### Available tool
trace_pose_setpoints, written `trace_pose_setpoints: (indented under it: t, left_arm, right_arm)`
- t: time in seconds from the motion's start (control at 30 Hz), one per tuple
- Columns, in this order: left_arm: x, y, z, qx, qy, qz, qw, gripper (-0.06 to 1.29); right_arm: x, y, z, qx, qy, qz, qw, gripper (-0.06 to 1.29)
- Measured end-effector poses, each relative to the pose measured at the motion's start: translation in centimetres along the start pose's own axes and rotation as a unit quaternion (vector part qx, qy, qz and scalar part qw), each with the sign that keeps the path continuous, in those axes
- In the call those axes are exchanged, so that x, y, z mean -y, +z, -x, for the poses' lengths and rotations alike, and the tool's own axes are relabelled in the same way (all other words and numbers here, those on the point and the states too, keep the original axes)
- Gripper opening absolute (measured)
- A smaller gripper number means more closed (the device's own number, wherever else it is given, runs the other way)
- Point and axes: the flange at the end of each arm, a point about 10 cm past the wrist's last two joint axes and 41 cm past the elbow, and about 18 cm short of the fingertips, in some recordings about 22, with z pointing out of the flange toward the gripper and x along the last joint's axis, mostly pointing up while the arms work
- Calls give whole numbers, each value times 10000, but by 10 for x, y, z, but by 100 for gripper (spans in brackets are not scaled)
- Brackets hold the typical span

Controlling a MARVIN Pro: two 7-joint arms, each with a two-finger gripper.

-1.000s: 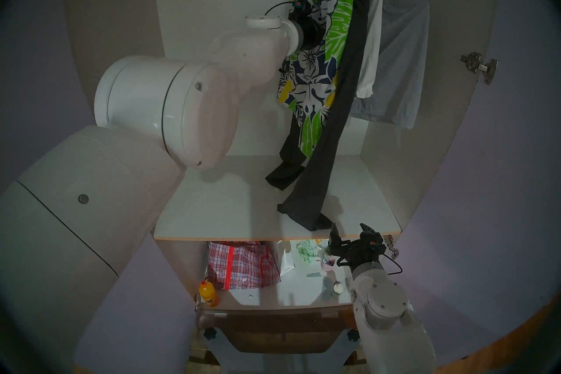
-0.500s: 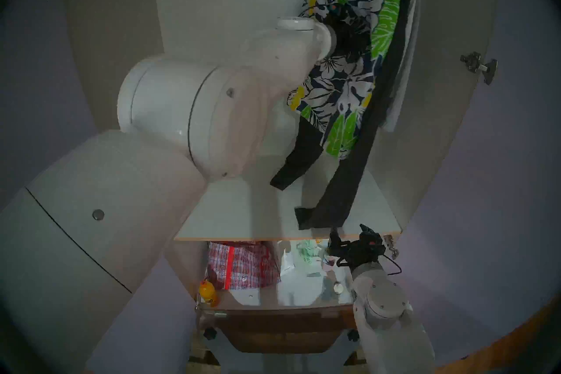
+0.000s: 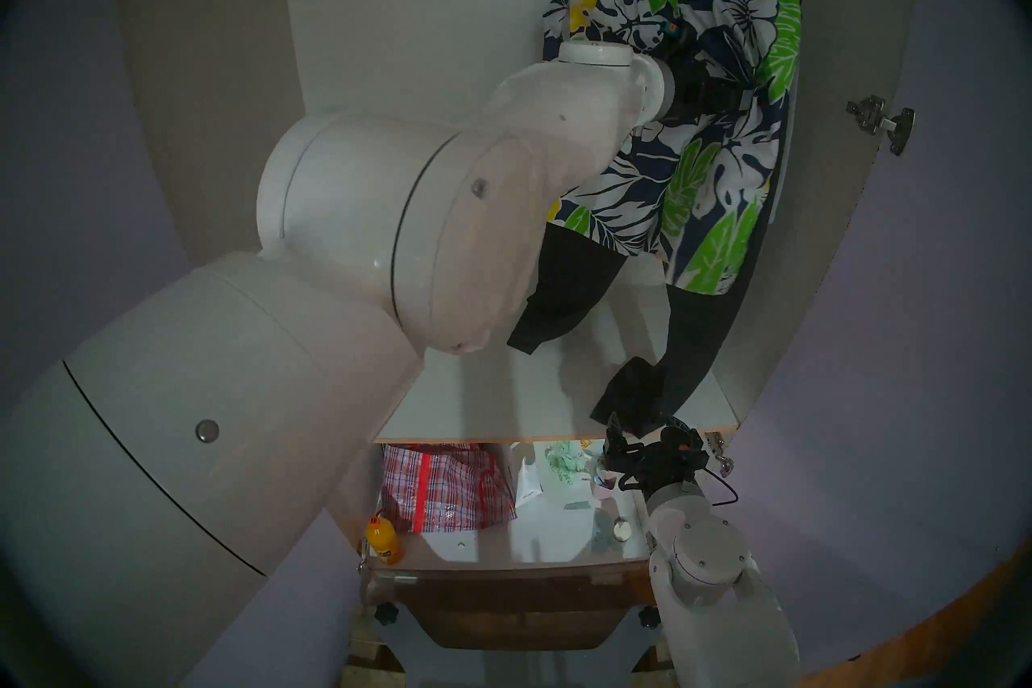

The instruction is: Move and arrange clothes and pants in the wardrobe

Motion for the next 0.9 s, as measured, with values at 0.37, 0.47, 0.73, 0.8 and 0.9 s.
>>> trace_pose_setpoints:
  t: [0.37,0.47,0.73,0.8,0.9]
  left_arm:
    - [36,-24,-6,0,18,-200,9998,126]
    - [67,-46,-7,12,74,-453,9989,126]
    - [134,-103,-4,503,795,-1160,9888,126]
    - [140,-108,-3,588,916,-1232,9864,126]
    - [149,-117,-2,735,1156,-1336,9815,126]
  right_arm:
    - [0,1,-1,-17,-2,1,10000,125]
    - [0,1,-2,-26,-2,0,10000,125]
    - [0,1,-6,-76,-1,-1,10000,125]
    - [0,1,-7,-83,-1,-2,10000,125]
    - [0,1,-8,-100,-2,-3,9999,125]
